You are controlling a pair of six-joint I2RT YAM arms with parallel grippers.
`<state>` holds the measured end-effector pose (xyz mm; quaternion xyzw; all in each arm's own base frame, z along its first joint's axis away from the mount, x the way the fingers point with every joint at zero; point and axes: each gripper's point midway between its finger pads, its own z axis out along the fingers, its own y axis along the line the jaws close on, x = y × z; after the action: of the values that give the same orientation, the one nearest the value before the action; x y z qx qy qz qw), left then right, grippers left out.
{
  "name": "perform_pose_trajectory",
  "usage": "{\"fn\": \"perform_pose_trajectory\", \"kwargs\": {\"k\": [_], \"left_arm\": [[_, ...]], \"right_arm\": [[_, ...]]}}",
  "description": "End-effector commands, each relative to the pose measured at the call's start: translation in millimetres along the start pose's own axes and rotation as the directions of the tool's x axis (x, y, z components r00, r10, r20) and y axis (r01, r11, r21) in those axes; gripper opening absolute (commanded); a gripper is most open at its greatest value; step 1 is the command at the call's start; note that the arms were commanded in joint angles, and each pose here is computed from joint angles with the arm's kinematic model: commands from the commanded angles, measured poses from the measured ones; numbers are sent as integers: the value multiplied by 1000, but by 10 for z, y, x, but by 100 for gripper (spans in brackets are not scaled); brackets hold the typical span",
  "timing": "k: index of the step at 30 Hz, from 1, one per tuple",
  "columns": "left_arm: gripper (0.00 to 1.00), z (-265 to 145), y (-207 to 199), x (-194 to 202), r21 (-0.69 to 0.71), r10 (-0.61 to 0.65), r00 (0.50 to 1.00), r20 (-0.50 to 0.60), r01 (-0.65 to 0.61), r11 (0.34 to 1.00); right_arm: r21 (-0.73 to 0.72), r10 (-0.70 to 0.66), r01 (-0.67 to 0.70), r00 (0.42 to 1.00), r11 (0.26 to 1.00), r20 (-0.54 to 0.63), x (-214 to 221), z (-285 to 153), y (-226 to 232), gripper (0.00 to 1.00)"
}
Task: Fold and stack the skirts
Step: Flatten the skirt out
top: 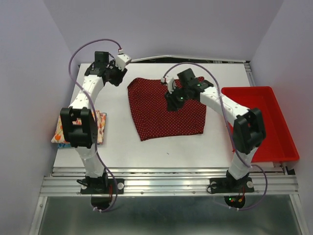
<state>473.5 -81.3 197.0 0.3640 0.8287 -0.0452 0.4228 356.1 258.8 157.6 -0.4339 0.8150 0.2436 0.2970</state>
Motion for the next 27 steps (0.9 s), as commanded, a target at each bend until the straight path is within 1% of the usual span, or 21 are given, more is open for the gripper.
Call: {"fn": "perform_pose_trajectory", "kwargs": {"k": [1,2,3,4,6,7,8,9,10,11,16,21,27], "left_arm": [[49,382,343,25,-61,-83,994,-70,78,995],[49,381,485,-133,-88,-81,996,-49,76,993],[48,462,532,-135,-90,-86,995,-52,81,993],[48,615,583,-150,-81,-90,995,-48,86,993],[48,756,569,-126,-58,-109,993,-54,106,993],[49,866,564,-129,-35,-112,993,-49,111,993],[49,920,566,-122,-34,-119,992,-48,117,993],[51,973,549,-124,-27,-124,991,-45,123,992],[52,1056,553,-94,-27,-126,991,-45,125,992],[52,1086,561,-82,-31,-131,990,-44,130,991],[51,1281,410,62,13,-128,989,-75,129,992],[45,1404,267,220,36,-130,986,-106,134,990],[43,1524,299,357,14,-138,981,-136,141,990]], "right_arm": [[-62,112,-111,994,992,12,-305,552,353,37],[-78,104,-103,995,992,6,-357,667,475,35],[-86,144,-144,990,986,-8,-350,756,533,32],[-90,161,-164,986,982,-34,-281,919,564,31],[-105,188,-191,982,976,-35,-326,1071,704,29],[-113,184,-187,982,976,-43,-281,1191,722,29],[-113,215,-220,975,969,-49,-278,1247,771,30],[-117,216,-222,975,968,-59,-256,1318,858,33],[-109,220,-226,974,968,-62,-238,1361,836,33],[-107,222,-231,971,967,-87,-153,1453,881,33],[-66,272,-285,950,956,-153,158,1606,836,33],[-50,288,-304,936,951,-200,361,1667,831,33],[-42,298,-318,921,947,-250,529,1741,828,34]]}}
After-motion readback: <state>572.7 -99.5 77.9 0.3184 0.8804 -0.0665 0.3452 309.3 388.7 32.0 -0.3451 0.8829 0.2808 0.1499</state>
